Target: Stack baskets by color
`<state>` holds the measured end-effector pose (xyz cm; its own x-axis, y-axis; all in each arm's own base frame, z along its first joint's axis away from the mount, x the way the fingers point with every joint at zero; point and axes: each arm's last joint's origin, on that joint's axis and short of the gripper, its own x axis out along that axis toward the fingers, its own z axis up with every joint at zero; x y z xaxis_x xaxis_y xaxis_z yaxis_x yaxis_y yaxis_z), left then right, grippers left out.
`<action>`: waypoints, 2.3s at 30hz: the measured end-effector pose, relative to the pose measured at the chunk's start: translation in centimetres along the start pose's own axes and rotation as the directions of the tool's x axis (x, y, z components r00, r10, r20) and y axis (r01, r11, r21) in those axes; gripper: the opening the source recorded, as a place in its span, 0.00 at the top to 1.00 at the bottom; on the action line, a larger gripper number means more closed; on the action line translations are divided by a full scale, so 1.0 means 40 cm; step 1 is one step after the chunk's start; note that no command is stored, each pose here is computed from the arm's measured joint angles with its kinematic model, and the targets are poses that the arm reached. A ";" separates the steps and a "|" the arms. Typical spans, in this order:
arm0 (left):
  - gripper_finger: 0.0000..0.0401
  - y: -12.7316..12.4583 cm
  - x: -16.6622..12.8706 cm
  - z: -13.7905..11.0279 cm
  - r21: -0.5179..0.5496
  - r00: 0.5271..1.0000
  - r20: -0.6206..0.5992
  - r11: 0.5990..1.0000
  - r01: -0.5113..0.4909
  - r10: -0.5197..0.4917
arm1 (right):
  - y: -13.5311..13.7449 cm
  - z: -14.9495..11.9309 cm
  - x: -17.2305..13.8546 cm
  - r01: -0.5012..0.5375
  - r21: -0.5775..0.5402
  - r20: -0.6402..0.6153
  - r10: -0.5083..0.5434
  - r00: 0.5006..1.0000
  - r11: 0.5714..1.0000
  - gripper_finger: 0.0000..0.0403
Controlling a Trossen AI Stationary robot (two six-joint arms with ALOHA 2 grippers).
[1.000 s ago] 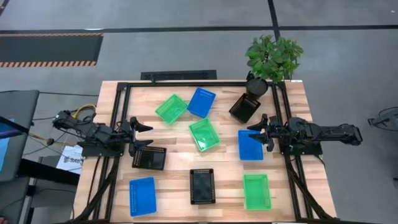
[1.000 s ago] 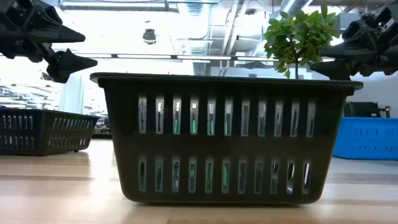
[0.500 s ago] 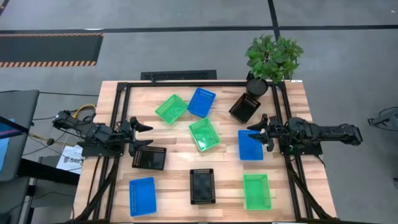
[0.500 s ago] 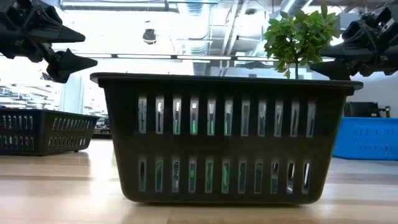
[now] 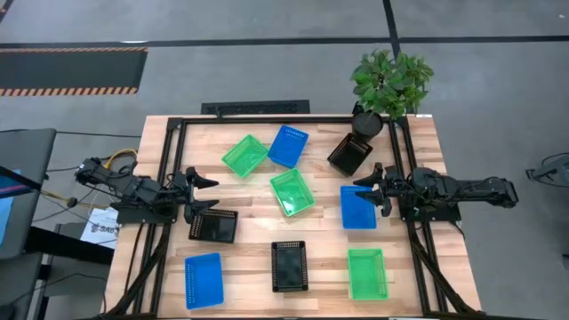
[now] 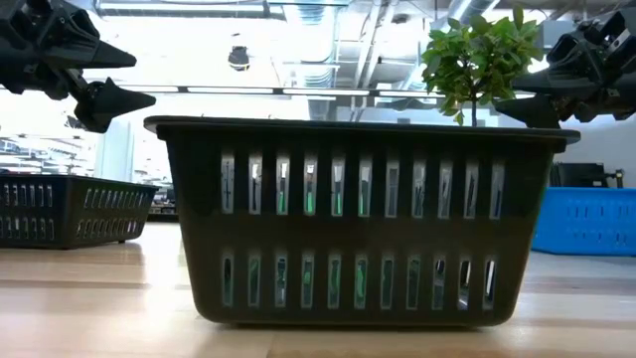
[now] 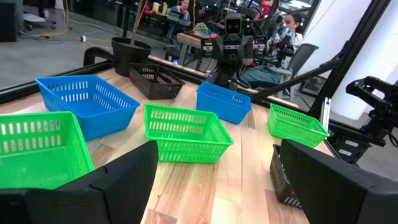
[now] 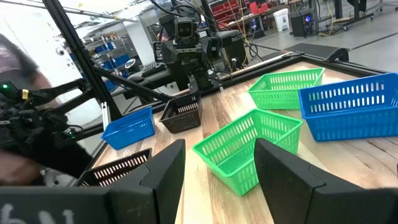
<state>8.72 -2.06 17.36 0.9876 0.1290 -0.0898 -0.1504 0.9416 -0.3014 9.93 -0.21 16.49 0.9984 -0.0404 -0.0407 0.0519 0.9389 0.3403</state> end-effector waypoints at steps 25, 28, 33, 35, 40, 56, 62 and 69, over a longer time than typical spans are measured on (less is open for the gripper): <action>0.19 -0.001 0.000 0.002 -0.007 1.000 0.010 1.000 0.003 -0.003 | 0.000 0.000 0.000 0.000 0.000 0.000 0.000 1.000 1.000 0.47; 0.19 -0.002 0.000 0.004 -0.033 1.000 0.018 0.999 0.011 -0.010 | 0.000 0.000 0.000 0.000 0.000 -0.001 0.000 1.000 1.000 0.47; 0.19 -0.001 0.001 0.004 -0.128 1.000 0.023 0.992 0.005 -0.002 | 0.000 0.000 0.000 0.000 0.000 0.000 0.000 1.000 1.000 0.47; 0.19 -0.001 0.001 0.003 -0.192 1.000 0.021 0.981 0.004 0.000 | 0.000 0.000 0.000 0.000 0.000 0.000 0.000 1.000 1.000 0.47; 0.19 -0.005 0.000 0.002 -0.401 0.998 -0.001 0.915 0.051 -0.056 | 0.000 0.000 0.000 0.000 0.000 0.000 0.000 1.000 1.000 0.47; 0.19 0.021 -0.004 0.010 -0.687 0.948 0.120 0.714 -0.135 0.295 | 0.000 0.000 0.000 0.000 0.001 0.000 0.000 1.000 1.000 0.47; 0.19 0.029 -0.007 0.010 -0.735 0.904 0.146 0.656 -0.172 0.401 | 0.000 0.000 0.000 0.000 0.184 0.000 0.000 1.000 0.983 0.47; 0.19 0.033 -0.009 0.011 -0.743 0.881 0.159 0.642 -0.191 0.446 | -0.001 0.003 0.000 0.013 0.345 0.022 -0.022 1.000 0.938 0.47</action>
<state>8.18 -0.73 17.40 0.8097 0.5835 -0.0622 -0.3191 0.3488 -0.8812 9.94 -0.31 16.60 0.9972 -0.0687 -0.0279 0.0705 0.7627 0.6429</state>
